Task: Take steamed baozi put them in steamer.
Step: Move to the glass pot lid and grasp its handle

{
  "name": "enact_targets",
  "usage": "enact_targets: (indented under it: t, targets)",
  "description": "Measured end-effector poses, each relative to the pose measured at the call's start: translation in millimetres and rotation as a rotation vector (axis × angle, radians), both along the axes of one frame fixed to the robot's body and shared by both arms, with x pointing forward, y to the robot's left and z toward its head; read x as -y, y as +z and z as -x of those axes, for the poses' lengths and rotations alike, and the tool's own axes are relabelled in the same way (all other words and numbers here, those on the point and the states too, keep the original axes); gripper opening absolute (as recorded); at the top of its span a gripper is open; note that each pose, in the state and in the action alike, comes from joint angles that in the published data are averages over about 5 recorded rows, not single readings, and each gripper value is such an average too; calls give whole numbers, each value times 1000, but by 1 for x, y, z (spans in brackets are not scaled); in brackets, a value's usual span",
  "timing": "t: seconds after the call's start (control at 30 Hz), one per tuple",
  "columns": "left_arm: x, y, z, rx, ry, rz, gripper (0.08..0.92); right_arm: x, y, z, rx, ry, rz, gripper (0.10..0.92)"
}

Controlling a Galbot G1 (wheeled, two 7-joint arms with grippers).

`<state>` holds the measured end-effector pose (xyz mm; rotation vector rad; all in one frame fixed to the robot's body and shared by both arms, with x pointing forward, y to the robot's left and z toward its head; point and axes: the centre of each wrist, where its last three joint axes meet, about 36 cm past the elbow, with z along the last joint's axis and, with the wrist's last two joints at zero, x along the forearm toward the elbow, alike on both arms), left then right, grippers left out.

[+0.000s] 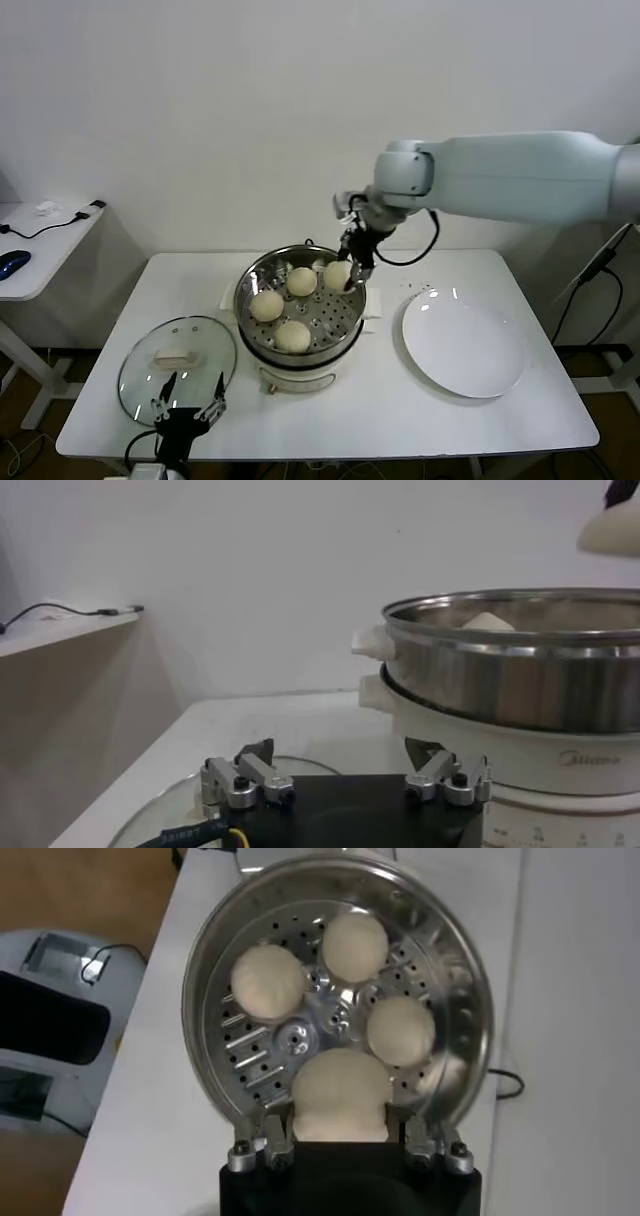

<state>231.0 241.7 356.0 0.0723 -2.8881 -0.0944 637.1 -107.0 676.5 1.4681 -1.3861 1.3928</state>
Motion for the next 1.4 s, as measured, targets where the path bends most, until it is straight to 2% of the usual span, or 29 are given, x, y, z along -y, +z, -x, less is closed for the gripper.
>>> enact_targets:
  t: [0.37,0.67,0.77,0.93,1.03,1.27,1.4]
  targets:
    - [-1,-2,1,-5,0,2,823,-21,-55,-3,1,1,65,611]
    - [0,-3,3,-8,-2,3,823,-28,-76,-3,5,3,85,611]
    - [1,-3,3,-8,-2,3,823,-29,-78,-4,3,7,83,639]
    - [1,-3,3,-8,-3,4,823,-28,-79,-7,-13,16,62,772]
    - [1,-2,4,-8,-3,3,823,-26,-76,-10,-24,21,35,818]
    - [2,0,5,-5,-16,-3,823,-10,-51,-20,-32,13,-55,823]
    - [2,2,5,-2,-15,-3,823,3,-33,-26,3,-33,-162,823]
